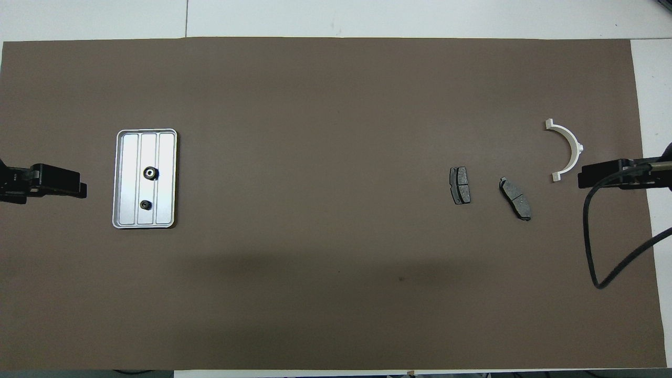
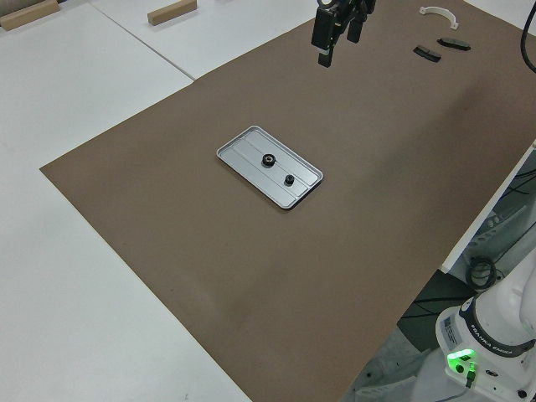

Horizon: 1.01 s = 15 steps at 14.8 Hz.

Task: Place bearing gear from tray to pile

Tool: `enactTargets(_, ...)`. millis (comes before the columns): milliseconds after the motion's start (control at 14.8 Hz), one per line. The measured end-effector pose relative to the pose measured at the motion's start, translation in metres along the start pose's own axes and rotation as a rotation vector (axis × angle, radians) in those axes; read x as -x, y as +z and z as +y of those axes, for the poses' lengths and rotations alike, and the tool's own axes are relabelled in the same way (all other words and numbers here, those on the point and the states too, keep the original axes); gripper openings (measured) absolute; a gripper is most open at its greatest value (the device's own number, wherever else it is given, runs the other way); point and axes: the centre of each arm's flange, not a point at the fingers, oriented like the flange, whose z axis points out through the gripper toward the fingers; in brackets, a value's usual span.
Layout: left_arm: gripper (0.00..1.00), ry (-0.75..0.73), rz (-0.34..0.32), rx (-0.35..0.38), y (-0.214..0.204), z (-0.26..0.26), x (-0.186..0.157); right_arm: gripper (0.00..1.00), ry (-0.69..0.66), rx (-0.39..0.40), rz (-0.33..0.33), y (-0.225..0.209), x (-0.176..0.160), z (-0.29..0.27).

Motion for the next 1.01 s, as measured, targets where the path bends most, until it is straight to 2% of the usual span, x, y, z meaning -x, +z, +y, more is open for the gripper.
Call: enactTargets(1011, 1.0, -0.018, 0.028, 0.003, -0.008, -0.011, 0.009, 1.0, 0.0, 0.0, -0.002, 0.001, 0.0, 0.0)
